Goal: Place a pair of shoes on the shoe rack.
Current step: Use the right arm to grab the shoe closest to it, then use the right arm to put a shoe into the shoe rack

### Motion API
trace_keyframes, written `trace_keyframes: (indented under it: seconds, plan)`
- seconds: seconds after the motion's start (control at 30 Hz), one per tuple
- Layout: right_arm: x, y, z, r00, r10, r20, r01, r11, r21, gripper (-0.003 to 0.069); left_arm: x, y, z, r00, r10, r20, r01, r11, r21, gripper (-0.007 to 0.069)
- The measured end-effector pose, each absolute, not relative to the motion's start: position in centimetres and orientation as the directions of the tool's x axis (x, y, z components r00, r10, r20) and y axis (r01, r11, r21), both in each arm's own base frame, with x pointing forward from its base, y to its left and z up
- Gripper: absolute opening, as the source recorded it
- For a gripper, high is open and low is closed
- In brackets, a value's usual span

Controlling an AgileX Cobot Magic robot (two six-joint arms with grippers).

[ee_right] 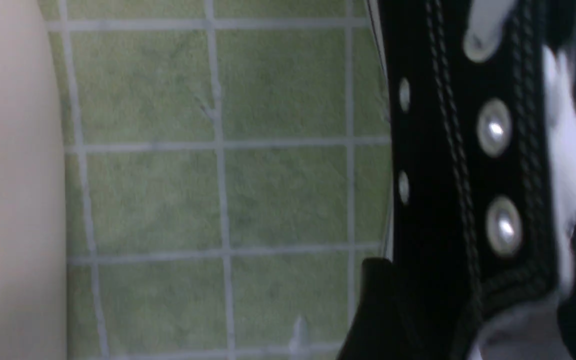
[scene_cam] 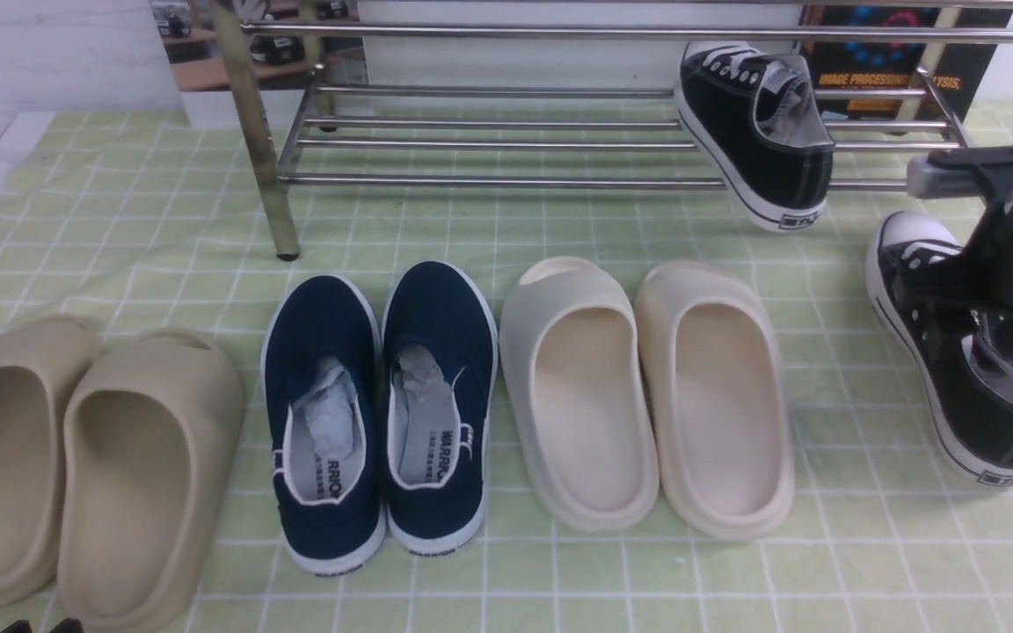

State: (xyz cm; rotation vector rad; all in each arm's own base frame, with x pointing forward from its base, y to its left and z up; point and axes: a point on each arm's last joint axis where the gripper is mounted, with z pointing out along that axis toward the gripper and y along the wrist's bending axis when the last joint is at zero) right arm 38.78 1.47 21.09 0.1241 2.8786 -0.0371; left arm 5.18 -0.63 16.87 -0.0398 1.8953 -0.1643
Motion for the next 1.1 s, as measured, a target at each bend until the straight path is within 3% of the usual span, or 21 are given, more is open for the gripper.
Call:
trace_keyframes:
  seconds: [0.17, 0.3, 0.37, 0.5, 0.63, 0.73, 0.83, 0.97, 1.1]
  plan:
    - [40.1, 1.1, 17.9, -0.964, 0.079, -0.255, 0.099, 0.993, -0.066, 0.0456, 5.2, -0.6, 16.9, -0.325, -0.109, -0.939, 0.054, 0.99, -0.134, 0.024]
    - [40.2, 1.3, 17.7, -0.961, 0.097, -0.258, 0.118, 0.991, -0.067, 0.0263, 5.2, -0.6, 16.9, -0.325, -0.109, -0.939, 0.054, 0.99, -0.134, 0.024]
    - [40.2, 1.4, 18.0, -0.96, 0.094, -0.264, 0.115, 0.991, -0.066, 0.021, 5.2, -0.6, 16.9, -0.325, -0.109, -0.939, 0.054, 0.99, -0.134, 0.024]
    - [39.8, 1.4, 19.2, -0.956, 0.096, -0.276, 0.119, 0.991, -0.065, 0.0209, 5.2, -0.6, 16.9, -0.325, -0.109, -0.939, 0.054, 0.99, -0.134, 0.024]
    - [38.9, 1.7, 23.5, -0.964, 0.058, -0.26, 0.083, 0.993, -0.085, 0.0183, 5.2, -0.6, 16.9, -0.325, -0.109, -0.939, 0.054, 0.99, -0.134, 0.024]
    - [39.7, 2.0, 25.5, -0.951, 0.033, -0.307, 0.059, 0.995, -0.077, 0.0176, 5.2, -0.6, 16.9, -0.325, -0.109, -0.939, 0.054, 0.99, -0.134, 0.024]
    - [42.4, 2.3, 28.4, -0.908, 0.013, -0.419, 0.044, 0.997, -0.065, 0.0176, 5.2, -0.6, 16.9, -0.325, -0.109, -0.939, 0.054, 0.99, -0.134, 0.024]
    - [45.6, 2.6, 29.2, -0.881, 0.018, -0.474, 0.051, 0.997, -0.058, 0.0173, 5.2, -0.6, 16.9, -0.325, -0.109, -0.939, 0.054, 0.99, -0.134, 0.024]
    - [49.0, 2.8, 28.0, -0.885, 0.014, -0.466, 0.048, 0.997, -0.062, 0.0155, 5.2, -0.6, 16.9, -0.325, -0.109, -0.939, 0.054, 0.99, -0.134, 0.024]
